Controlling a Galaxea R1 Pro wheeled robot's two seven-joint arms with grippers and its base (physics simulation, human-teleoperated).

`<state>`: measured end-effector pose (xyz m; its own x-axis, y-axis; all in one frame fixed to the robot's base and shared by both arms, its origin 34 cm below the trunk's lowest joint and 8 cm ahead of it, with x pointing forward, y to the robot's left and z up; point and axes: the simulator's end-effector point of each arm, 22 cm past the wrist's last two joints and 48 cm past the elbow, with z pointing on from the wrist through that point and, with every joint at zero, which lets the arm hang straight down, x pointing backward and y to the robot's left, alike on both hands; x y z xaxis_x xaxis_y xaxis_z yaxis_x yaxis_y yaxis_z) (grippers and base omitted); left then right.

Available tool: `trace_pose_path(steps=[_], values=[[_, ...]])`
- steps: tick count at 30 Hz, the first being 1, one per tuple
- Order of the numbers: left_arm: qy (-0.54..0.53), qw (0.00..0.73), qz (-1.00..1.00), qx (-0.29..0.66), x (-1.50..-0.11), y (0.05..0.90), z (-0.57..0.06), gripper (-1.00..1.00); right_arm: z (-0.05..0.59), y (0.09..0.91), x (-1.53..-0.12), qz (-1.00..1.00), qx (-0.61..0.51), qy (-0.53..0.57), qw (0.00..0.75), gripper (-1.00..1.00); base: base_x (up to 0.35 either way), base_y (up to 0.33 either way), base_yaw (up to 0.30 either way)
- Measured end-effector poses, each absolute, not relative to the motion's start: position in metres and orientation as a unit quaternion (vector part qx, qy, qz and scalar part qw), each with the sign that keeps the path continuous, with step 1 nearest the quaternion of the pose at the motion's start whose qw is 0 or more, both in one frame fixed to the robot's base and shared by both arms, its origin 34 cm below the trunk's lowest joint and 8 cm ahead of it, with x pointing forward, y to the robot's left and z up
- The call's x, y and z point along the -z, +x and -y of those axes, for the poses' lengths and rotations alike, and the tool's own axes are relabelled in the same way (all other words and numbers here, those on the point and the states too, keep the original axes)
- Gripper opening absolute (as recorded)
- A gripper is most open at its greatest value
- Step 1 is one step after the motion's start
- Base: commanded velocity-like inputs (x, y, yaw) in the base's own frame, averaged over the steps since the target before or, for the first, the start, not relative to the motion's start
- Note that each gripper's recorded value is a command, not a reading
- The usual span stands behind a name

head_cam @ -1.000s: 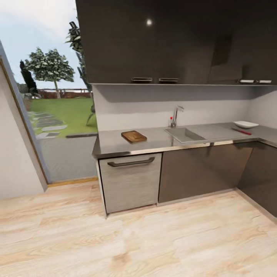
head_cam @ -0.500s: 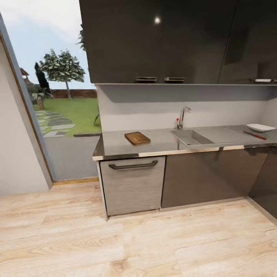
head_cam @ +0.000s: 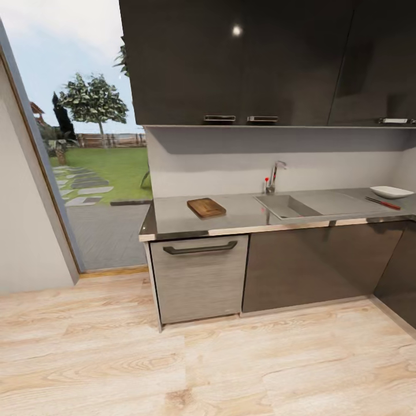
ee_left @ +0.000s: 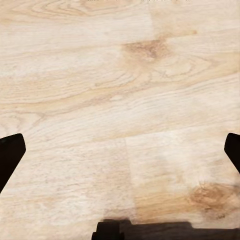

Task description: In the kitchen, take the Vidalia onion out of the sink, dice it on the chopping board with the paring knife, put the diced onion into the bowl on the countertop, then place both the paring knife and the chopping board into the sink.

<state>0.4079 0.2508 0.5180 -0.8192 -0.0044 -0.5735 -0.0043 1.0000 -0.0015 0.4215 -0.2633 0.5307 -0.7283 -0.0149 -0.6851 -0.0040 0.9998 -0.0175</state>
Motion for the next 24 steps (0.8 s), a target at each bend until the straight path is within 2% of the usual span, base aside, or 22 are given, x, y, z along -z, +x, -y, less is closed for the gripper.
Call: trace_pose_path(steps=[4, 6, 10, 16, 24], values=[[-0.002, 0.3, -0.954, 0.0, -0.518, 0.408, -0.252, 1.0, 0.267, 0.434, -0.54, -0.924, 0.017, -0.001, 0.382, 1.0, 0.0, 0.0, 0.0], [-0.003, 0.3, -0.954, 0.0, -0.518, 0.407, -0.252, 1.0, 0.29, 0.477, -0.58, -0.897, 0.069, 0.026, 0.436, 1.0, 0.0, 0.0, 0.0], [-0.004, 0.299, -0.954, 0.0, -0.517, 0.407, -0.252, 1.0, 0.306, 0.512, -0.621, -0.881, 0.103, 0.045, 0.46, 1.0, 0.0, 0.0, 0.0], [-0.005, 0.299, -0.954, 0.0, -0.517, 0.407, -0.252, 1.0, 0.311, 0.556, -0.69, -0.874, 0.115, 0.053, 0.469, 1.0, 0.0, 0.0, 0.0], [-0.004, 0.301, -0.954, -0.002, -0.518, 0.408, -0.255, 1.0, 0.319, 0.623, -0.842, -0.828, 0.128, 0.073, 0.542, 1.0, 0.0, 0.0, 0.0]])
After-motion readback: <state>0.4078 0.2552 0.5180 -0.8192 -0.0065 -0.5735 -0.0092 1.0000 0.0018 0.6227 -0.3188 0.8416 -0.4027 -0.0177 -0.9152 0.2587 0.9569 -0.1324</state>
